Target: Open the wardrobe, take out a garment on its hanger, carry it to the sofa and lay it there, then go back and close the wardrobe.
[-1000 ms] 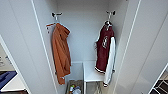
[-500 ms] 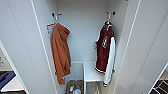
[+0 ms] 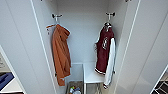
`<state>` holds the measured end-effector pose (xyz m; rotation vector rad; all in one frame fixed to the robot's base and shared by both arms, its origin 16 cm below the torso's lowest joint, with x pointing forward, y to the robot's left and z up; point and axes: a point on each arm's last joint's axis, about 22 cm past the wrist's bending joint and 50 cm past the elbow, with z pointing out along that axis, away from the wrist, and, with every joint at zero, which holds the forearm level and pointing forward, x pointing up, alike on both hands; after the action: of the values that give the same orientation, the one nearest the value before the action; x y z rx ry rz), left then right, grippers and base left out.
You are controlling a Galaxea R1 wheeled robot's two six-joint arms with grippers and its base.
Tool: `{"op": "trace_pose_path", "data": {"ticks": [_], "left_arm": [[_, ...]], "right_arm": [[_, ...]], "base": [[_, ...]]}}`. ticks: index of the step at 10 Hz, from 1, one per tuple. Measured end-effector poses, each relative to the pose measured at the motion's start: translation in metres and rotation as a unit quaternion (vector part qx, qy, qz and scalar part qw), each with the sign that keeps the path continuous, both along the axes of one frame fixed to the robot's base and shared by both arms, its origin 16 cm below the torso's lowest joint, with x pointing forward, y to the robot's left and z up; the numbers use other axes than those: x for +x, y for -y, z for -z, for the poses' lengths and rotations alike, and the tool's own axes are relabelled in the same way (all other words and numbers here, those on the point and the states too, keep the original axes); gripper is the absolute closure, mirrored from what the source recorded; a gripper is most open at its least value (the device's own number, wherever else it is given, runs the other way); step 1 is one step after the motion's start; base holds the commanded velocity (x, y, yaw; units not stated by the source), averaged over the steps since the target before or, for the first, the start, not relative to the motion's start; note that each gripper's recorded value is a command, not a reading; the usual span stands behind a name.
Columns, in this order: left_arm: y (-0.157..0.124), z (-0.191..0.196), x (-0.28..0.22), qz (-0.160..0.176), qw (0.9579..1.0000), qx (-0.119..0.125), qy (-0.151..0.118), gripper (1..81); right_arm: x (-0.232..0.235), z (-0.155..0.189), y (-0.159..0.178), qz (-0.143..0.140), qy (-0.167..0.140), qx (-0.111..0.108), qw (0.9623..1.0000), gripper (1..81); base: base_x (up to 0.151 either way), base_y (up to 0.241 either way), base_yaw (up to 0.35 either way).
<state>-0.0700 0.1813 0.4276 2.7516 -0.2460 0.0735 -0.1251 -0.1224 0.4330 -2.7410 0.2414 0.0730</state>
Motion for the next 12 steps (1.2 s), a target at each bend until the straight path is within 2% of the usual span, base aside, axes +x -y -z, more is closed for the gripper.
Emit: {"op": "trace_pose_path", "data": {"ticks": [6,10,12], "left_arm": [[-0.001,0.001,0.013,0.0,1.0,0.0,0.007,1.0],[-0.001,0.001,0.012,0.0,1.0,0.0,0.007,1.0],[-0.001,0.001,0.011,0.0,1.0,0.0,0.006,1.0]], "right_arm": [[0.009,0.001,0.001,-0.001,0.004,-0.001,1.0,1.0],[0.009,0.005,0.022,0.001,0.006,-0.017,0.9998,1.0],[0.01,0.004,0.017,0.002,0.007,-0.014,0.9999,1.0]], "base": [[0.119,0.0,0.0],[0.121,0.0,0.0],[0.121,0.0,0.0]]}}
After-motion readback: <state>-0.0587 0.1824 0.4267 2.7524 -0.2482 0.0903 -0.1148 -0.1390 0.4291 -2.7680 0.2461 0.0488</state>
